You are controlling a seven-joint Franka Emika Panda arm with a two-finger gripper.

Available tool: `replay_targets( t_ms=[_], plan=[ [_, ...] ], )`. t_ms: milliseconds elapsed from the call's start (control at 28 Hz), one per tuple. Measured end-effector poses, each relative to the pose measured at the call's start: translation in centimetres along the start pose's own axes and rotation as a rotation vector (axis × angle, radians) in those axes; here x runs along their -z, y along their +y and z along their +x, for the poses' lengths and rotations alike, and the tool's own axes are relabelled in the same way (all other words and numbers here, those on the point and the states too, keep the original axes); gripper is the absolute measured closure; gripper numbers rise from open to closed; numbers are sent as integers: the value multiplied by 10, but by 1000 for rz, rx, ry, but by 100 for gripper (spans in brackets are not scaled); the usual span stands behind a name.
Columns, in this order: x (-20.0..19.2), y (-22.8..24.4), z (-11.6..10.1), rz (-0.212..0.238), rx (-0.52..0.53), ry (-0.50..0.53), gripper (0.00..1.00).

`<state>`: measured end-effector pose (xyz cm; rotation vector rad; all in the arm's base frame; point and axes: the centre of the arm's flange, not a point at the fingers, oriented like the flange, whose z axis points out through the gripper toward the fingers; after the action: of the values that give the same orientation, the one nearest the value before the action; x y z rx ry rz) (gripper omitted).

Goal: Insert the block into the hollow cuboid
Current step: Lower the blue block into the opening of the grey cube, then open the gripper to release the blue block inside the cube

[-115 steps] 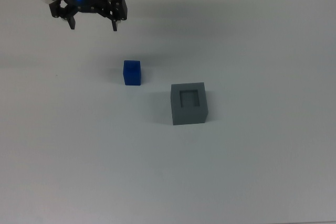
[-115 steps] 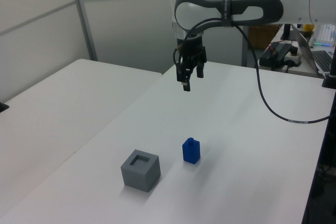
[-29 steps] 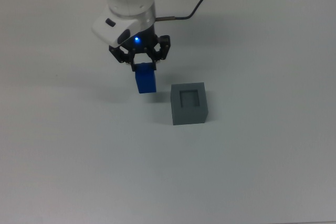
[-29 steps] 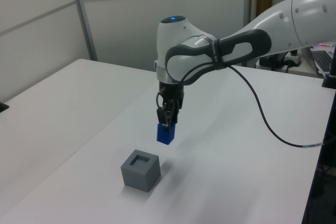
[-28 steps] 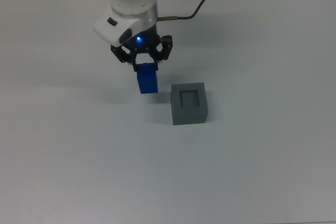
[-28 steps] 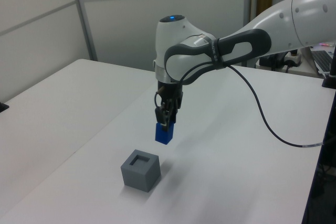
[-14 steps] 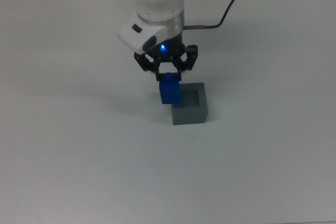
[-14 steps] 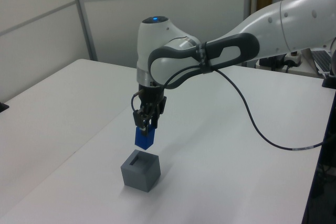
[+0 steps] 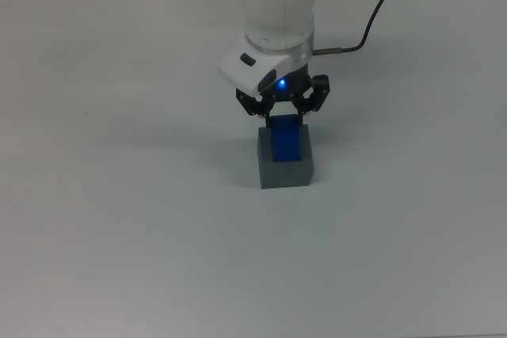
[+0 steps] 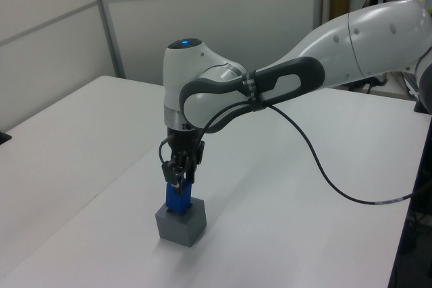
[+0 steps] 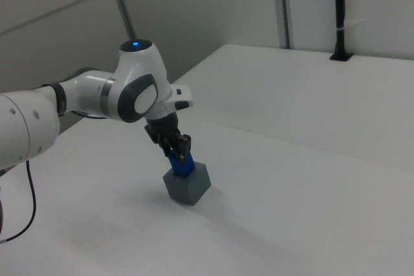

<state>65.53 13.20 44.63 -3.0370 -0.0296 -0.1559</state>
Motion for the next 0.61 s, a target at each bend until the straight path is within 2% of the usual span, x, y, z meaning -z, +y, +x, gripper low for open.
replay_targets(
  t_ms=[607],
  plan=[
    [-9,0,0,-3,0,-14,49]
  ],
)
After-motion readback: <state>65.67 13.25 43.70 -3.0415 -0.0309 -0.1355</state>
